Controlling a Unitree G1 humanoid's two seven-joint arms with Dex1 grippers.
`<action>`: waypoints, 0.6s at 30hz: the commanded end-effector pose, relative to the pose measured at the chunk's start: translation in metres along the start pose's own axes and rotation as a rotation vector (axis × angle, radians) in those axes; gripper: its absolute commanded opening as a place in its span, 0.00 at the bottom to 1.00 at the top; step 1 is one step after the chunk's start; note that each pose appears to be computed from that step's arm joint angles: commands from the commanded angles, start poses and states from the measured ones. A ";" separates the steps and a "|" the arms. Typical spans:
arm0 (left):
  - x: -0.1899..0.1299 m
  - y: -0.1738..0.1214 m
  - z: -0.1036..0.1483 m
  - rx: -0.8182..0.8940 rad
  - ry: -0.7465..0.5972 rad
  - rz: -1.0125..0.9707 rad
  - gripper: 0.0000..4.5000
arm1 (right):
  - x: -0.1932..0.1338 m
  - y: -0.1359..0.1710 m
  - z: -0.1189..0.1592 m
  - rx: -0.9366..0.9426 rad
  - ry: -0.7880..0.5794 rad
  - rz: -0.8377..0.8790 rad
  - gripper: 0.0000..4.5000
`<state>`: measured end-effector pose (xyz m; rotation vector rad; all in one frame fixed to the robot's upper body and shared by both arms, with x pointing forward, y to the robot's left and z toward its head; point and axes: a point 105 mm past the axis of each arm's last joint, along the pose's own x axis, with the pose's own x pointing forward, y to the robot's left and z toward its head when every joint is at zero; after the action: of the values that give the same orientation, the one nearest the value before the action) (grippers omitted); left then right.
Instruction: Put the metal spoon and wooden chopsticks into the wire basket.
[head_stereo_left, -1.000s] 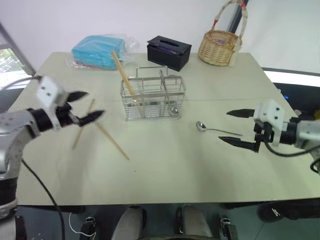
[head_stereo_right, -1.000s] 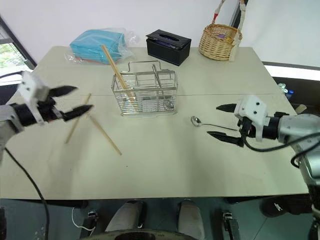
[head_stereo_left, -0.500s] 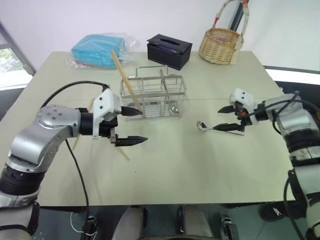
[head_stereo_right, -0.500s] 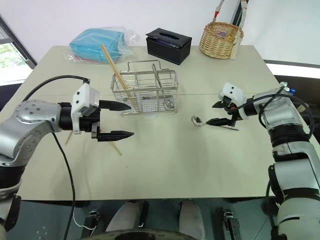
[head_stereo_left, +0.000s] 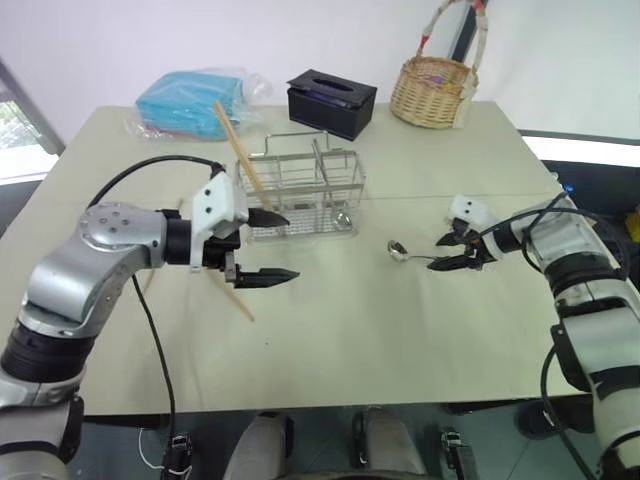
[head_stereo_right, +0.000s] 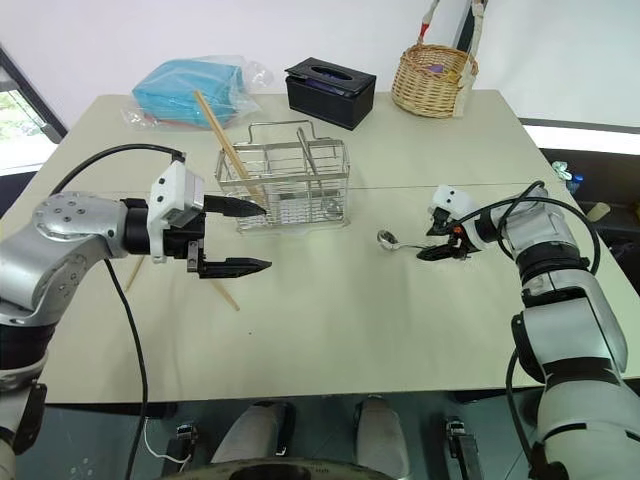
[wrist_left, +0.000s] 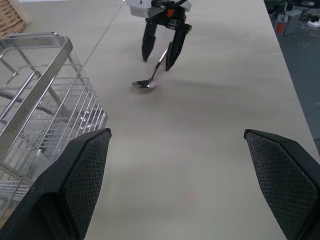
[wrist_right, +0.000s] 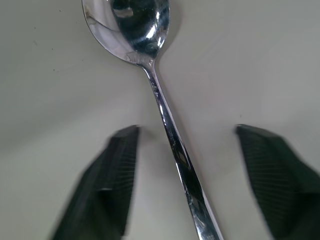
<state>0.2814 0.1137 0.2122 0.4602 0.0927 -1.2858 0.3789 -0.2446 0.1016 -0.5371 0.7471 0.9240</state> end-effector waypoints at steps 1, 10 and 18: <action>-0.003 0.005 0.013 0.055 -0.020 0.027 1.00 | 0.000 0.001 0.003 0.017 -0.022 0.016 0.25; -0.004 0.015 0.016 0.063 -0.034 0.062 1.00 | -0.006 0.007 0.017 -0.062 -0.110 0.053 0.01; -0.013 0.034 0.022 0.078 -0.054 0.147 1.00 | -0.045 0.067 0.053 -0.284 -0.318 0.251 0.01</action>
<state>0.3051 0.1210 0.2271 0.4557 0.0374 -1.1894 0.3280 -0.2064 0.1287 -0.5174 0.5272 1.2837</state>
